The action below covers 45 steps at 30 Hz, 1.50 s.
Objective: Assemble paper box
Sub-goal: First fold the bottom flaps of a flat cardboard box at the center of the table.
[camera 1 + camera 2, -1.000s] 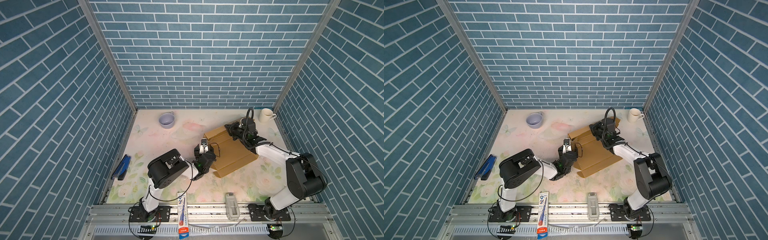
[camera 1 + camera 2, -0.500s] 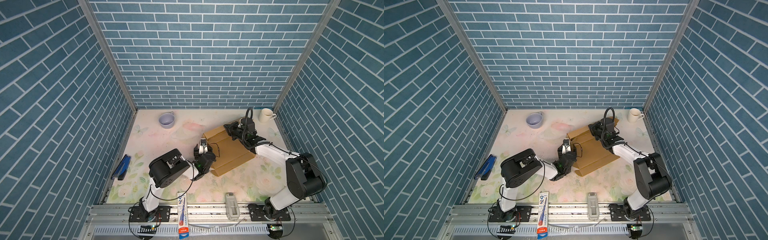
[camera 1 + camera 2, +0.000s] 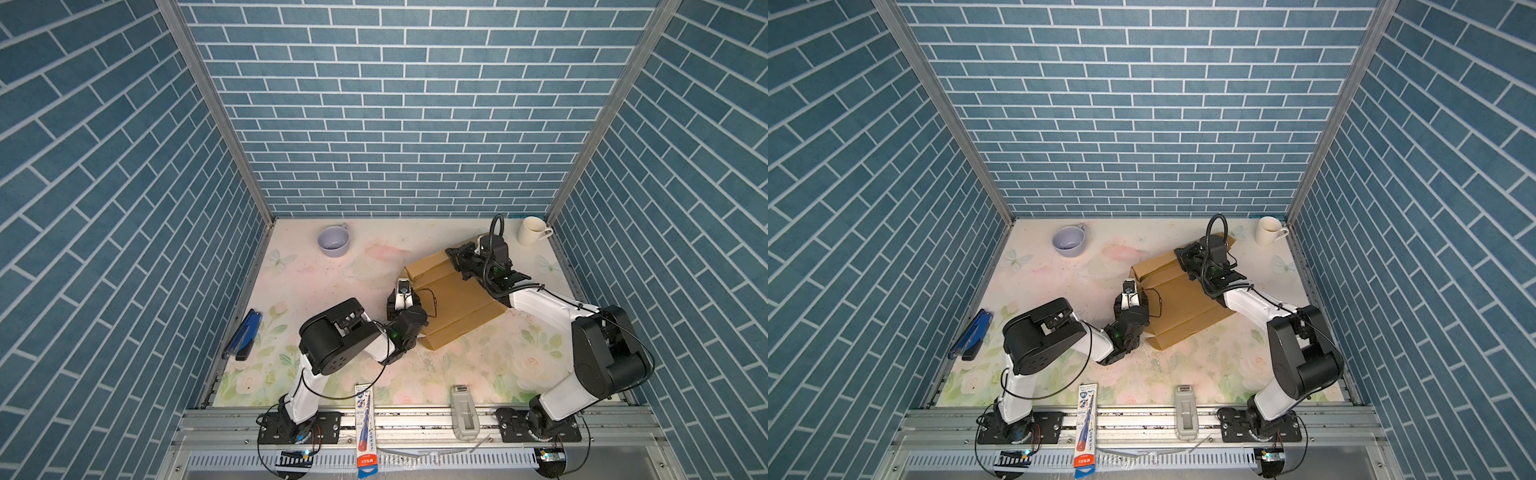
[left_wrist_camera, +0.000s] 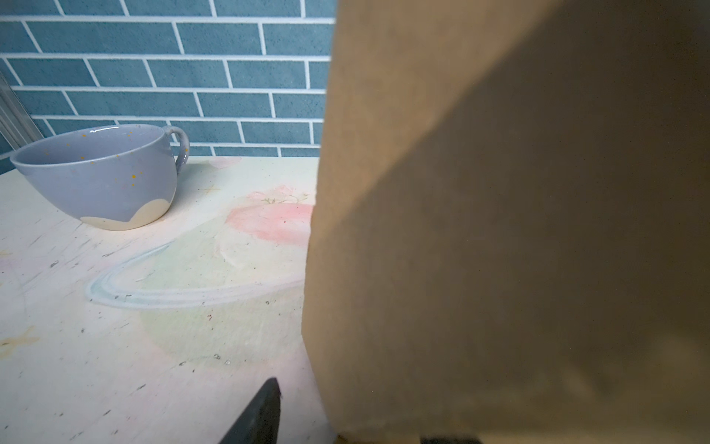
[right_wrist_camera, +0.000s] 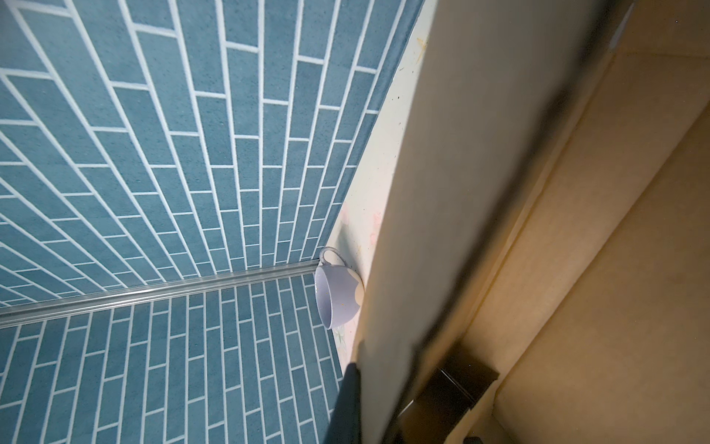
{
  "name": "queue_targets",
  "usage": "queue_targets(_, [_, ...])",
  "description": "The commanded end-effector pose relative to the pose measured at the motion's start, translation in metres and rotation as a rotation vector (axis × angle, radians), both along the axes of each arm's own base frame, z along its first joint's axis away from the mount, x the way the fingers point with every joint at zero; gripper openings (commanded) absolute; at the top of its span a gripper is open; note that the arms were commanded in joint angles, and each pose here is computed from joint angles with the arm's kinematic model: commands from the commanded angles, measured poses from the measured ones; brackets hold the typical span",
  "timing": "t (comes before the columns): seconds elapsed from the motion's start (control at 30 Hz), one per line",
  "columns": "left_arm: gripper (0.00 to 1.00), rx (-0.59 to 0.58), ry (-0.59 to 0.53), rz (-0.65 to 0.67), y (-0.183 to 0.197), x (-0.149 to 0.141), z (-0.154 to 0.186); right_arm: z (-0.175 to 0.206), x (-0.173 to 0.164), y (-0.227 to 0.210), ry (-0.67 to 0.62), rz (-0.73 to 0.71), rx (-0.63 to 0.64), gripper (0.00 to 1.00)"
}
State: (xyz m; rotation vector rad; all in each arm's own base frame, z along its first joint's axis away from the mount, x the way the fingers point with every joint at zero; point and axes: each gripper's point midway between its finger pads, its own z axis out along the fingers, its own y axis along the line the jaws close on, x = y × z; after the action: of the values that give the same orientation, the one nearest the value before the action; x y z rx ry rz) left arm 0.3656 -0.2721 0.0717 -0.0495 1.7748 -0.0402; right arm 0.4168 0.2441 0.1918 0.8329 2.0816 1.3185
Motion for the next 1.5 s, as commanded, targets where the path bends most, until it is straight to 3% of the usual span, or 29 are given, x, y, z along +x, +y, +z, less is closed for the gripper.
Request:
queue_targets(0.0, [0.58, -0.002, -0.02, 0.059, 0.014, 0.004, 0.004, -0.002, 0.0, 0.008, -0.017, 0.017, -0.021, 0.06])
queue_targets(0.37, [0.6, -0.009, -0.006, 0.082, 0.019, 0.006, -0.002, -0.026, -0.004, 0.01, -0.042, 0.009, -0.019, 0.17])
queue_targets(0.7, [0.65, -0.016, 0.016, 0.086, 0.03, 0.012, -0.01, -0.038, -0.004, 0.01, -0.076, -0.002, 0.009, 0.12])
queue_targets(1.47, [0.69, -0.042, 0.026, 0.096, 0.034, 0.021, -0.011, -0.035, -0.004, 0.01, -0.158, -0.01, 0.055, 0.12])
